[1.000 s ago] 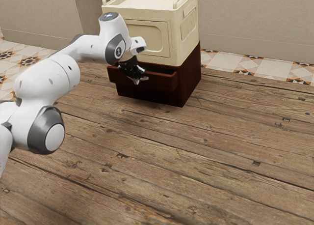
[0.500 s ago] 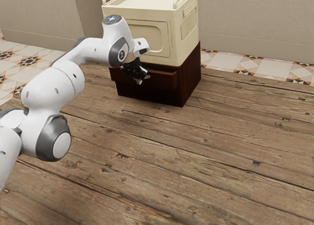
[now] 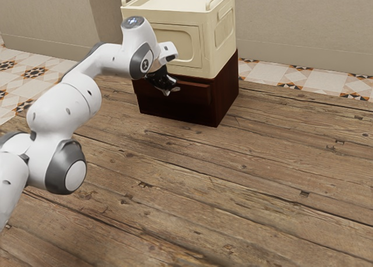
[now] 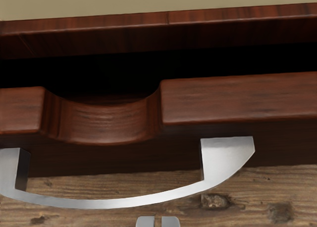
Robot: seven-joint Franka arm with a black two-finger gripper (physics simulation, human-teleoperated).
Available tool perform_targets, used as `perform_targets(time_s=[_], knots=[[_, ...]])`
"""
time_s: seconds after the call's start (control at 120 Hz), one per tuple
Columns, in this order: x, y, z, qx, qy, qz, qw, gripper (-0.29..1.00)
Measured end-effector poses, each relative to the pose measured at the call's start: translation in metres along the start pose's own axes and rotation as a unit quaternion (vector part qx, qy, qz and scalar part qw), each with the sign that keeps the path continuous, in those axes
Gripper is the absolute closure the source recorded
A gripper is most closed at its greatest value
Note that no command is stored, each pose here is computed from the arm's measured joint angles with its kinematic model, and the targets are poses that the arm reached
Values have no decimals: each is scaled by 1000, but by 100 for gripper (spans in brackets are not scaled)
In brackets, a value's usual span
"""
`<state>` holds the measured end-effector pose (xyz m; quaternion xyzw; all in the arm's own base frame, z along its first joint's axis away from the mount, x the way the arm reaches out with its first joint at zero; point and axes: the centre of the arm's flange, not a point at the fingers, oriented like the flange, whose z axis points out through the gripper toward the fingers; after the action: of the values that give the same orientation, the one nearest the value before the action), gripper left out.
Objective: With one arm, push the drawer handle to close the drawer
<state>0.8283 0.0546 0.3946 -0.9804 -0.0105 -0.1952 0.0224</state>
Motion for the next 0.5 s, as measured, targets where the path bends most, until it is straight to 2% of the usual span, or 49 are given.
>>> perform_targets(time_s=[0.5], knots=[[5, 1, 9, 13, 42, 2, 999, 79]])
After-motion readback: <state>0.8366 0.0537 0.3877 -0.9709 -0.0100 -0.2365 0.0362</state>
